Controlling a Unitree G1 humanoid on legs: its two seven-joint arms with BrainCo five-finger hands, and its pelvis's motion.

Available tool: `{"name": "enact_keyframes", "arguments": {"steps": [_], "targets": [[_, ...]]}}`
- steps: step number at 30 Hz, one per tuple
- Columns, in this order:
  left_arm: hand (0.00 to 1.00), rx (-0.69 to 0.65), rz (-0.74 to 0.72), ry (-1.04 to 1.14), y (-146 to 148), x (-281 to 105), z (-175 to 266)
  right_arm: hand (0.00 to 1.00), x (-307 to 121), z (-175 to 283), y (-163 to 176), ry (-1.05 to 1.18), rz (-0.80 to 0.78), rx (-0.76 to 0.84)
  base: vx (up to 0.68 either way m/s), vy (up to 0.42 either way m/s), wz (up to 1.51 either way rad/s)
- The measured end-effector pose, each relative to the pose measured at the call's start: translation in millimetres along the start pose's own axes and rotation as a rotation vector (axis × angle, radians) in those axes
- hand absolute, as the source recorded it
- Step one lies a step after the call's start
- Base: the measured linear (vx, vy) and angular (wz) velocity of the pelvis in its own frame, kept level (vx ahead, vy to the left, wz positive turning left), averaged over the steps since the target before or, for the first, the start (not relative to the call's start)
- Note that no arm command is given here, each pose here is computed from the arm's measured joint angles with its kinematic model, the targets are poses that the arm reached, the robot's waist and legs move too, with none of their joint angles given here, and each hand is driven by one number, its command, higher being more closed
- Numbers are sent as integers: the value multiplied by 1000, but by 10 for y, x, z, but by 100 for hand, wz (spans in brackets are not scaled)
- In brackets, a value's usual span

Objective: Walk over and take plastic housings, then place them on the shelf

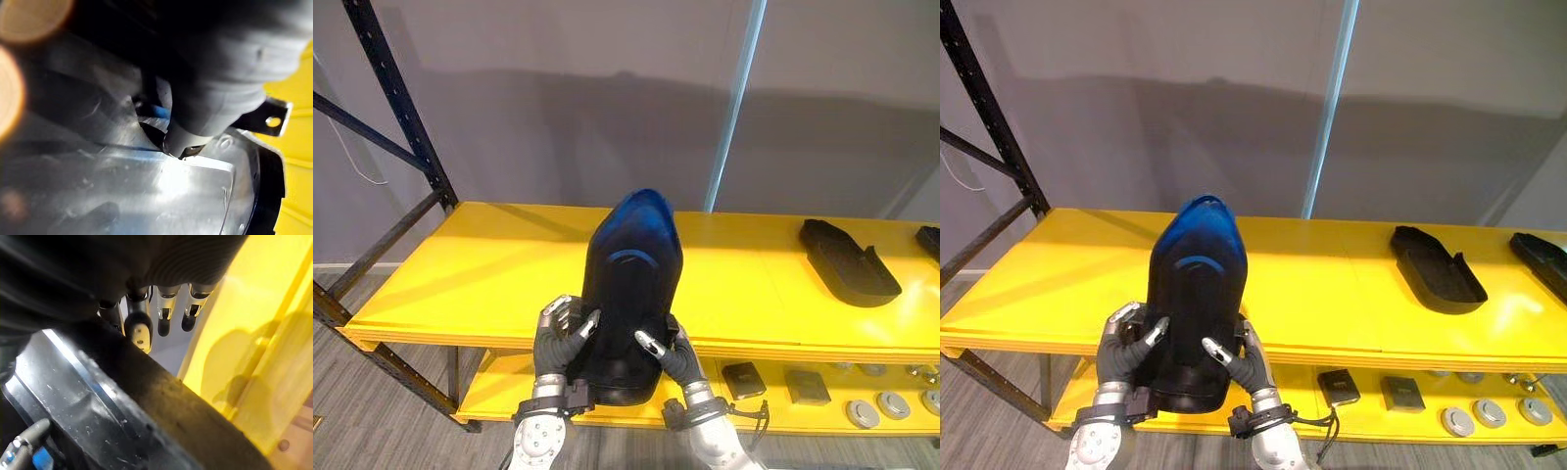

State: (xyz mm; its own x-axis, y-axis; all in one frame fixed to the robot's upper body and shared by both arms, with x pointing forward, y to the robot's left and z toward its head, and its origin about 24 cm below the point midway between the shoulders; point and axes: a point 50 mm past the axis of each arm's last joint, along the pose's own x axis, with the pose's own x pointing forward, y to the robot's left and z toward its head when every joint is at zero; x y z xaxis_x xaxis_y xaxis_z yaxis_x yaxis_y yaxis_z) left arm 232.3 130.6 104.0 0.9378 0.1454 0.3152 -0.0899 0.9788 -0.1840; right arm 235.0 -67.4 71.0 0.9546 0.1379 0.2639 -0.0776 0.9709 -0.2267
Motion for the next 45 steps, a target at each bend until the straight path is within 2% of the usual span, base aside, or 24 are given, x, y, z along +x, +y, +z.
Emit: {"name": "enact_keyframes", "arguments": {"steps": [1, 2, 3, 5, 8, 10, 14, 19, 22, 27, 32, 42, 43, 45], "targets": [[100, -6, 8, -11, -12, 25, 18, 0, 9, 36, -22, -12, -18, 11, 88, 78, -75], [100, -27, 147, -85, 130, 302, 131, 0, 57, 402, -308, -161, -224, 111, 78, 77, -83], [100, -23, 262, -96, 310, 382, 146, 0, 51, 513, -529, -223, -344, 138, 79, 83, -80], [100, -21, 356, -104, 467, 420, 162, 0, 20, 556, -773, -261, -461, 115, 76, 49, -21], [100, -36, 373, -125, 467, 497, 211, 0, -18, 525, -1007, -260, -546, 79, 53, 29, -19], [100, -92, 364, -141, 382, 653, 267, 0, -61, 498, -1222, -255, -655, 40, 44, 49, -31], [100, -131, 334, -152, 246, 889, 325, 0, -178, 423, -1435, -217, -760, -21, 33, 27, -15], [100, -165, 327, -121, 161, 1159, 351, 0, -512, 135, -1338, -24, -703, -67, 16, 8, -23], [100, -173, 366, -109, 158, 1393, 442, 0, -808, -112, -1054, 170, -527, -61, 14, 14, -7], [100, -136, 410, -111, 167, 1582, 585, 0, -1103, -352, -737, 357, -355, -28, 7, 28, -15], [100, -101, 502, -86, 237, 1644, 587, 0, -1164, -451, -714, 401, -338, -89, 20, 41, -9], [100, -22, 701, -106, 581, 1677, 682, 0, -1282, -637, -681, 492, -372, -117, 37, 49, -1], [0, -16, 710, -113, 617, 1679, 701, 0, -1270, -636, -679, 488, -372, -115, 14, 51, 1], [0, -5, 716, -120, 645, 1677, 712, 0, -1260, -646, -679, 488, -372, -116, 8, 55, 0]]}}
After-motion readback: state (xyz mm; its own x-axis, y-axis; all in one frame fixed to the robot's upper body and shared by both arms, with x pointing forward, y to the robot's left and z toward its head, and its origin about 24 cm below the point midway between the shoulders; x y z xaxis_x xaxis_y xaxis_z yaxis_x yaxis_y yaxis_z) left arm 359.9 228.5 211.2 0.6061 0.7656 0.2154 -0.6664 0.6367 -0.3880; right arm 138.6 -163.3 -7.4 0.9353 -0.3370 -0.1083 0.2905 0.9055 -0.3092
